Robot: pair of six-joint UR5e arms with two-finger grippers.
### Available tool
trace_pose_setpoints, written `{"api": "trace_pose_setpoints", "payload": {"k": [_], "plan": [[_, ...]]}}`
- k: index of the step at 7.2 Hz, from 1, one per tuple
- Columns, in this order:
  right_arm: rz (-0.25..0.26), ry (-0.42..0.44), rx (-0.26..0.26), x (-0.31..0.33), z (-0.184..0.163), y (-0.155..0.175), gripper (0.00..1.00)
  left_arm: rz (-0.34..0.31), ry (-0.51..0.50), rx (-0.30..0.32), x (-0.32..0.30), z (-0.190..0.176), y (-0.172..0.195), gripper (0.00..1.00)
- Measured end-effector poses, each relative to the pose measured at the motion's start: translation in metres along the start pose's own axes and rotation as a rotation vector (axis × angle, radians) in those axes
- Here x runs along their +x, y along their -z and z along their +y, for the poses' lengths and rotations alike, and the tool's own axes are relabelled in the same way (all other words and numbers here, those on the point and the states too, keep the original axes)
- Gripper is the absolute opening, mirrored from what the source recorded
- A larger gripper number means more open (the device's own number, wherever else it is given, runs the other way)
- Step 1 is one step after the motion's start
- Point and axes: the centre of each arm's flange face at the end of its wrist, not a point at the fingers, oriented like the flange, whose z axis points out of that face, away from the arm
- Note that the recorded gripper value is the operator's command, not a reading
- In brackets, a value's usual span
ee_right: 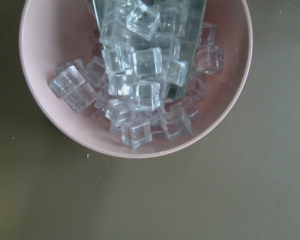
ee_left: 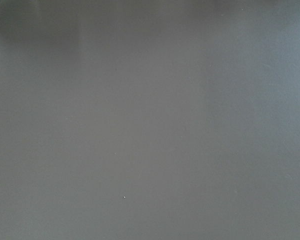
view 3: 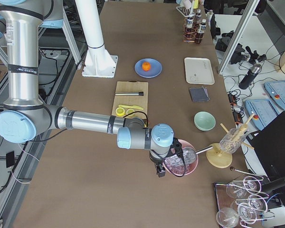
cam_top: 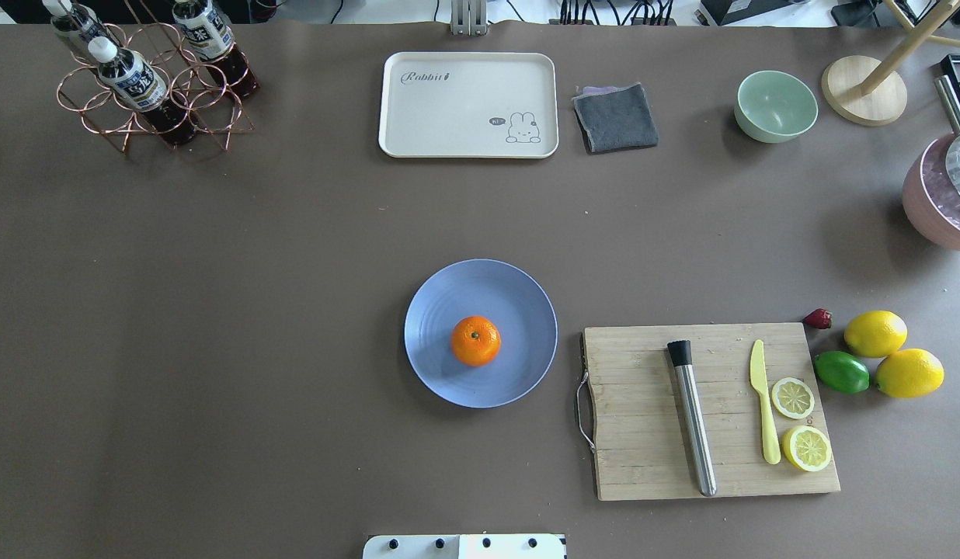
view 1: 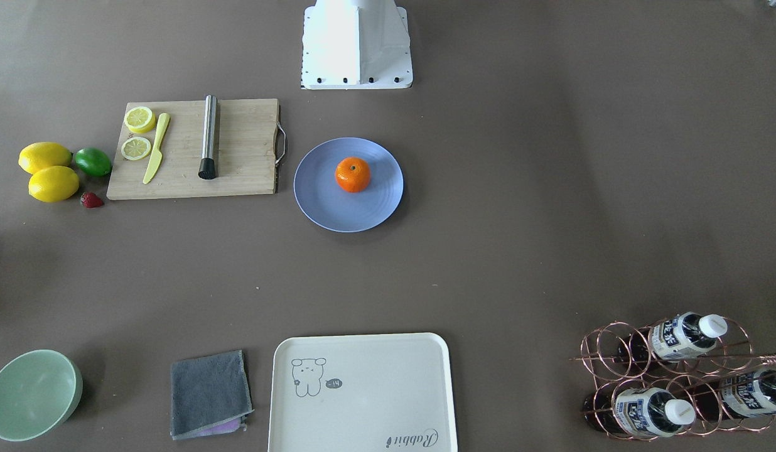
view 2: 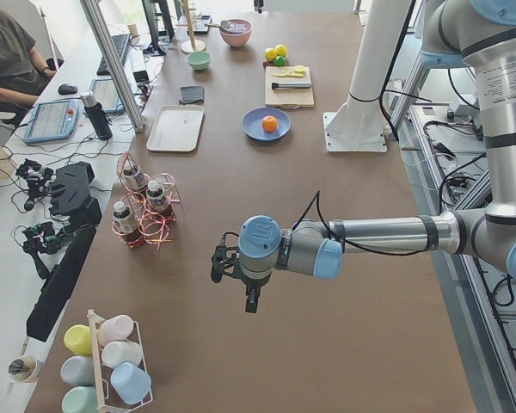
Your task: Pick orange to plate
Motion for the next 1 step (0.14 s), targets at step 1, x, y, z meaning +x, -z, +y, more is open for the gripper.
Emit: {"api": "trace_pose_setpoints", "payload": {"k": [1], "plan": [[0.0, 0.0, 0.0, -0.0001, 0.0005, -0.0001, 1.0, -0.001, 0.0, 0.001, 0.0, 0.0, 0.0003, 0.97]]}}
